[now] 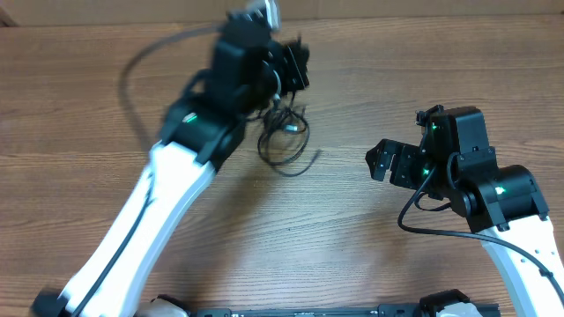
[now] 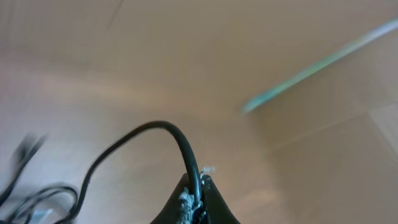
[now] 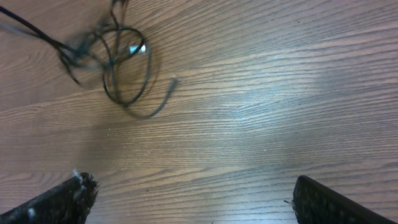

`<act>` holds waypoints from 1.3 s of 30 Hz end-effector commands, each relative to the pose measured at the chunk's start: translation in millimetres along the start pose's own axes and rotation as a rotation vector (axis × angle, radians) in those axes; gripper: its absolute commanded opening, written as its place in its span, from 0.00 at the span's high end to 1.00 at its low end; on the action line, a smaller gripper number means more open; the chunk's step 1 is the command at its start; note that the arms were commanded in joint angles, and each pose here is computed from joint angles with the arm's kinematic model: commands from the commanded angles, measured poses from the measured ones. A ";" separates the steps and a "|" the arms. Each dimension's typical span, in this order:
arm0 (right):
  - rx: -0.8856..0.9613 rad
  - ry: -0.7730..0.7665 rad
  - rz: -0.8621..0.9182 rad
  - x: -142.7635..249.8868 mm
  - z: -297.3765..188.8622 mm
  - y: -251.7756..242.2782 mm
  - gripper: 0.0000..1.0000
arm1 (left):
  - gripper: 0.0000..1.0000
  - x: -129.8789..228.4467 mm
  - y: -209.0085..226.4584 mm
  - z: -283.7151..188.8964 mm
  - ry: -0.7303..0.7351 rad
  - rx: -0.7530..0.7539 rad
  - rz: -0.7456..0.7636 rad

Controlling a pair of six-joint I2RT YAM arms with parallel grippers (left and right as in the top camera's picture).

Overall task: Untangle cables
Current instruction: 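Raise the left gripper high, pulling one cable strand up from the bundle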

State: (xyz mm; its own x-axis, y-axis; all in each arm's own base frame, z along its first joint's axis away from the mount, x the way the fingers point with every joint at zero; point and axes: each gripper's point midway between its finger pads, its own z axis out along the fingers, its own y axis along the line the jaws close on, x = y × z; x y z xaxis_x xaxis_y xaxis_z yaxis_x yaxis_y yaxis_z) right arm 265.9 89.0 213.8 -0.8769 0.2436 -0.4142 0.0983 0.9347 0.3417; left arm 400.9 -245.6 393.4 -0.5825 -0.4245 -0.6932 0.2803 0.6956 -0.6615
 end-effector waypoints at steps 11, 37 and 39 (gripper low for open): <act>0.005 -0.029 0.001 -7.4 -5.4 0.9 0.00 | 0.96 -103.3 -134.8 -161.6 -0.459 0.454 0.157; 0.005 -0.030 0.001 -7.6 -5.4 0.8 0.00 | 0.96 -118.7 -206.4 -213.9 -0.758 0.799 0.551; 0.005 -0.030 0.001 -7.6 -5.4 0.8 0.00 | 0.96 -129.5 -223.6 -259.1 -0.924 0.891 0.591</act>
State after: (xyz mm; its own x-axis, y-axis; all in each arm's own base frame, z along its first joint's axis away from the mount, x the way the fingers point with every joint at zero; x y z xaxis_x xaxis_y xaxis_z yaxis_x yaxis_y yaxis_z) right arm 266.1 88.8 213.9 -0.8764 0.2429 -0.4158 0.0978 0.9353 0.3402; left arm 283.0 -221.7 654.3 0.2071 -0.6265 -0.7514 0.8786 0.4570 -0.1389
